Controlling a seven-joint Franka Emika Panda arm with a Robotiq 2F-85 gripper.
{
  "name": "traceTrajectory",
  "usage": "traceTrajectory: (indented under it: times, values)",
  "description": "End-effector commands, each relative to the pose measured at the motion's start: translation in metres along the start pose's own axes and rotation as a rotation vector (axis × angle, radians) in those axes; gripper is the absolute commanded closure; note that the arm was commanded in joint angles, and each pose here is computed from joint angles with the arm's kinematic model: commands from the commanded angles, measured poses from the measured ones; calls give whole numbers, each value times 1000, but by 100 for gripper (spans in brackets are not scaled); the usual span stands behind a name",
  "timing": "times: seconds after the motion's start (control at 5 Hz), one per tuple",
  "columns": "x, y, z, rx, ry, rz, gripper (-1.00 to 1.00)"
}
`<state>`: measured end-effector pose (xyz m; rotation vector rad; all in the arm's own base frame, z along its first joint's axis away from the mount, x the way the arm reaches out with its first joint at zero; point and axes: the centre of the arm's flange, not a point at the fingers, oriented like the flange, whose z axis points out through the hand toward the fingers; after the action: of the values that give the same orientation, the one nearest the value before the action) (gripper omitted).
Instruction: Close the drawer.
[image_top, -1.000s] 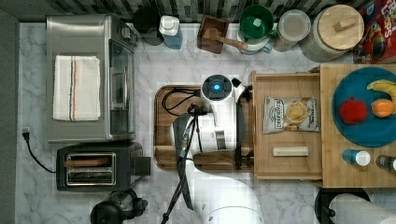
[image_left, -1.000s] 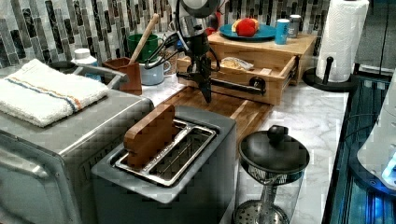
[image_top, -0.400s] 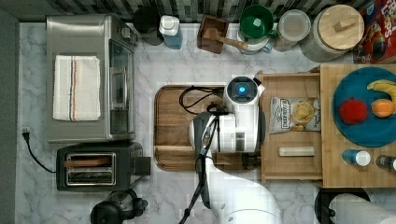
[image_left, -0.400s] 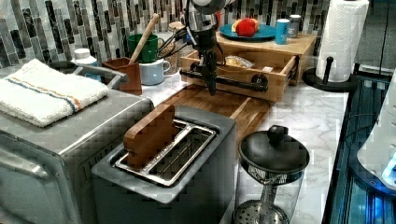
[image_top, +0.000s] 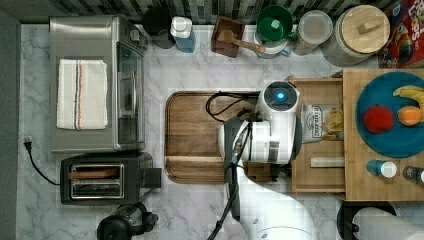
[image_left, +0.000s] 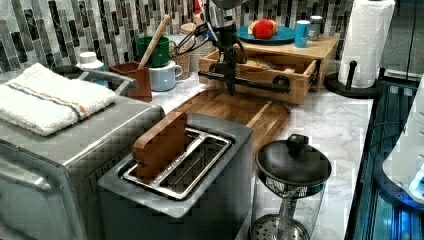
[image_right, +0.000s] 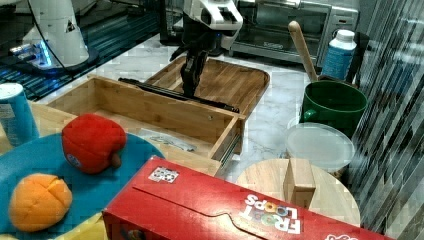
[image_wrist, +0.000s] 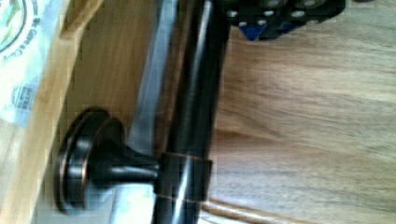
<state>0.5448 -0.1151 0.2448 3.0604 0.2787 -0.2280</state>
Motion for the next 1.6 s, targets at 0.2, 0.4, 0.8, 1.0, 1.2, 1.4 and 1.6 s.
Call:
traceTrajectory:
  times: [0.2, 0.4, 0.8, 1.0, 1.2, 1.4, 1.6]
  values:
    - [-39, 190, -59, -58, 125, 137, 100]
    - [-56, 231, -66, -76, 140, 149, 100]
    - [-60, 291, -59, -81, 163, 112, 100]
    - [-64, 297, -55, -89, 173, 123, 100]
    - [-72, 288, -64, -63, 145, 161, 100]
    - [-72, 288, -64, -62, 145, 162, 100]
    - [-72, 288, -65, -63, 145, 161, 100]
